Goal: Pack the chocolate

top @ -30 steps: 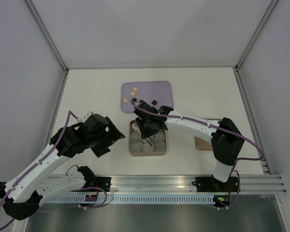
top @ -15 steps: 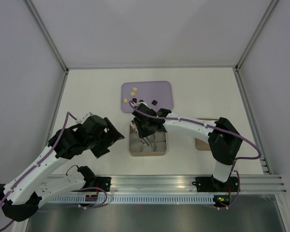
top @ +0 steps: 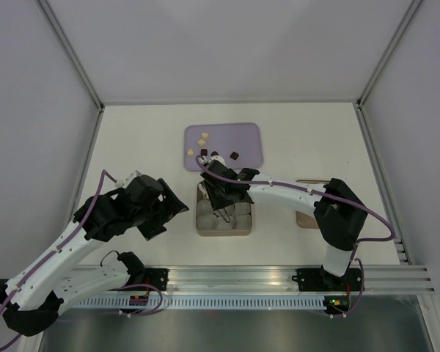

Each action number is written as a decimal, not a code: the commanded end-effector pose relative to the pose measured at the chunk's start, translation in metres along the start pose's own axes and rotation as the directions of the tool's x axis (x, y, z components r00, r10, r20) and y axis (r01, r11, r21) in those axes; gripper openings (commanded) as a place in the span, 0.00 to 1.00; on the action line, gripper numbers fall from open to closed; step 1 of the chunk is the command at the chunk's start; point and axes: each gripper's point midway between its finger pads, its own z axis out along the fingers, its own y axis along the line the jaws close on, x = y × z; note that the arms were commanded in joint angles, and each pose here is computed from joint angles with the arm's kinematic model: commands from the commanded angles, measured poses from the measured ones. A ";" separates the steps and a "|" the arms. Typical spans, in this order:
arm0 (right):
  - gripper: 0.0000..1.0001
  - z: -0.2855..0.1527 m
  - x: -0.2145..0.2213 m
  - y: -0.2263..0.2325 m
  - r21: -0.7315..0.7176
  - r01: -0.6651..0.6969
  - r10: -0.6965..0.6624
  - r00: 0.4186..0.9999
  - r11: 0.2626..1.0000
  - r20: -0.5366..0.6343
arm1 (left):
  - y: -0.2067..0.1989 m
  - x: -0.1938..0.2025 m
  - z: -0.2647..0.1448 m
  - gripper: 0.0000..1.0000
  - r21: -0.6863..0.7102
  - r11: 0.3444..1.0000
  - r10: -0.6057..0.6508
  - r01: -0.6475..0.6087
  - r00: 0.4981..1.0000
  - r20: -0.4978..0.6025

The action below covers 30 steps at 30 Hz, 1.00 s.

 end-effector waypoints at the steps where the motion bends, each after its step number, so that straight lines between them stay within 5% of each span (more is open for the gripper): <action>1: 0.41 0.000 -0.014 0.007 -0.003 0.001 -0.001 0.998 1.000 0.067 | -0.004 -0.001 -0.001 1.00 0.015 0.999 -0.030 0.030 1.000 0.003; 12: 0.43 -0.007 -0.013 0.006 0.007 0.003 -0.003 0.998 1.000 0.069 | -0.005 -0.002 -0.001 1.00 0.015 0.999 -0.035 0.034 0.999 0.004; 20: 0.41 -0.067 -0.027 0.007 -0.027 -0.077 0.080 0.989 0.997 0.123 | -0.006 0.001 -0.002 1.00 0.018 0.999 -0.036 0.036 0.999 -0.009; 26: 0.42 -0.098 -0.064 -0.015 -0.003 -0.114 0.112 0.976 0.993 0.188 | -0.007 0.001 -0.001 1.00 0.017 0.999 -0.042 0.042 0.999 -0.010; 30: 0.41 -0.079 -0.101 -0.058 0.113 -0.065 0.045 0.985 0.991 0.165 | -0.007 0.001 -0.001 1.00 0.014 0.999 -0.038 0.038 0.999 -0.012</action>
